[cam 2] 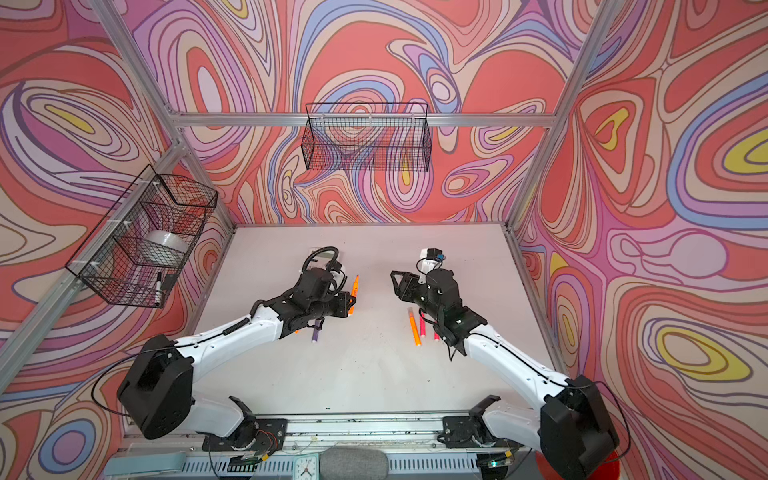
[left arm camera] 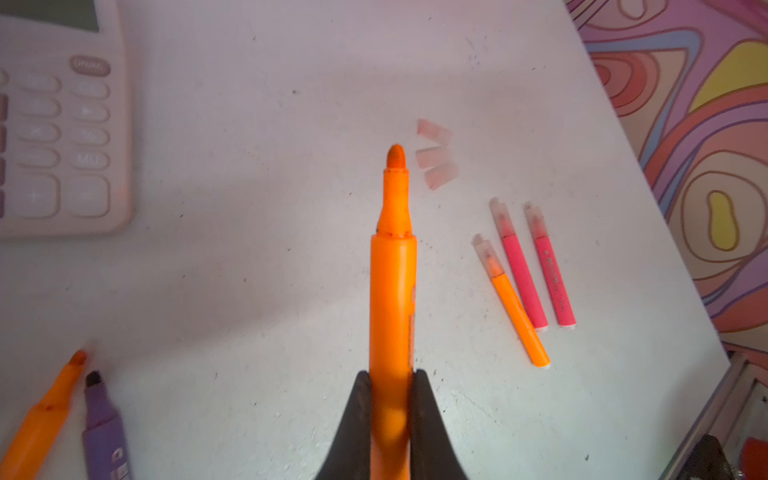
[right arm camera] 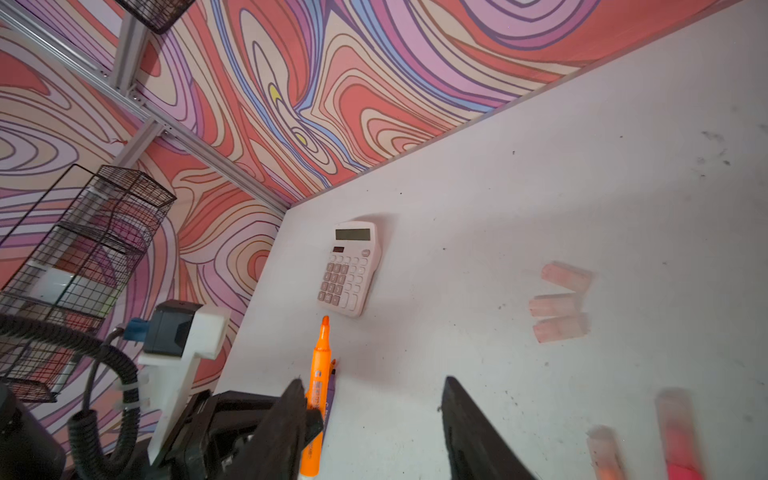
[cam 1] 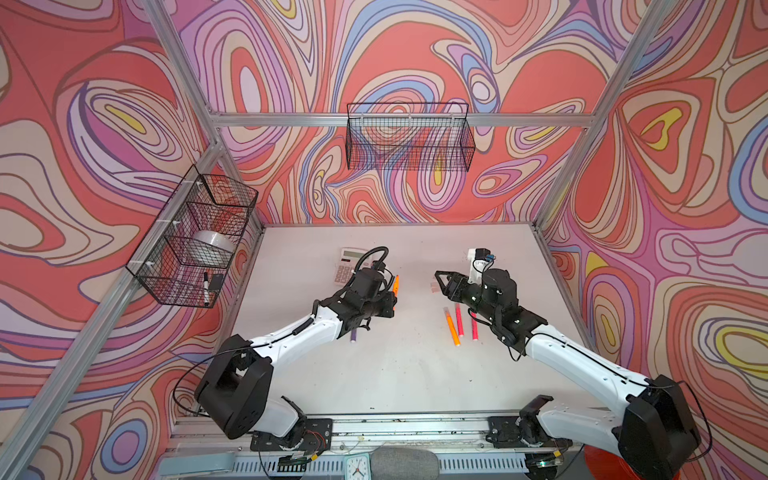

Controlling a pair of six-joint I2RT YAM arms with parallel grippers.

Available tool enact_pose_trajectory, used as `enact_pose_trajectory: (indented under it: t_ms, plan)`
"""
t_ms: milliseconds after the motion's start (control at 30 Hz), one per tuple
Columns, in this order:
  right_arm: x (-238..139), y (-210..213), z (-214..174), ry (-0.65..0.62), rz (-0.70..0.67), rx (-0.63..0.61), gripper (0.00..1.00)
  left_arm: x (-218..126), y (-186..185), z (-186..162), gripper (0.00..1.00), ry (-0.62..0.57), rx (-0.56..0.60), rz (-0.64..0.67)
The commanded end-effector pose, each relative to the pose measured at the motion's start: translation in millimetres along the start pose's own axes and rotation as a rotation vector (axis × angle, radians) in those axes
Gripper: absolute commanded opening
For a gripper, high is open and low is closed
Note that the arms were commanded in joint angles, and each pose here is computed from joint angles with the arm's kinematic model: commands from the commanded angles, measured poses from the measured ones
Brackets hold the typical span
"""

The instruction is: Insert the pens into the pen caps

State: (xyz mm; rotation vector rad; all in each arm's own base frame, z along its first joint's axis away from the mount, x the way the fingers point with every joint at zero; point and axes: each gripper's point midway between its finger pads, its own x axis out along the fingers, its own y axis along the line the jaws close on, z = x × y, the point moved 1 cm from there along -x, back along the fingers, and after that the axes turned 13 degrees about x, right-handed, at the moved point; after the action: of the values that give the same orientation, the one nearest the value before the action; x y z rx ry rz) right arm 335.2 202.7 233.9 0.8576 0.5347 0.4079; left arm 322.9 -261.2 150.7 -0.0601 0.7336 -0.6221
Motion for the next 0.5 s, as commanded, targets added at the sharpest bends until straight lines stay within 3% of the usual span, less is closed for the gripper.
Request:
enact_pose_trajectory:
  t_ms: [0, 233, 467]
  plan:
    - [9, 6, -18, 0.069, 0.115, 0.030, 0.51, 4, -15, 5, 0.00, -0.133, 0.106, -0.113]
    - [35, 16, -77, 0.225, 0.159, -0.001, 0.46, 3, -27, -2, 0.00, -0.154, 0.153, -0.201]
    - [47, 9, -90, 0.255, 0.143, 0.013, 0.43, -1, -37, -1, 0.00, -0.162, 0.161, -0.254]
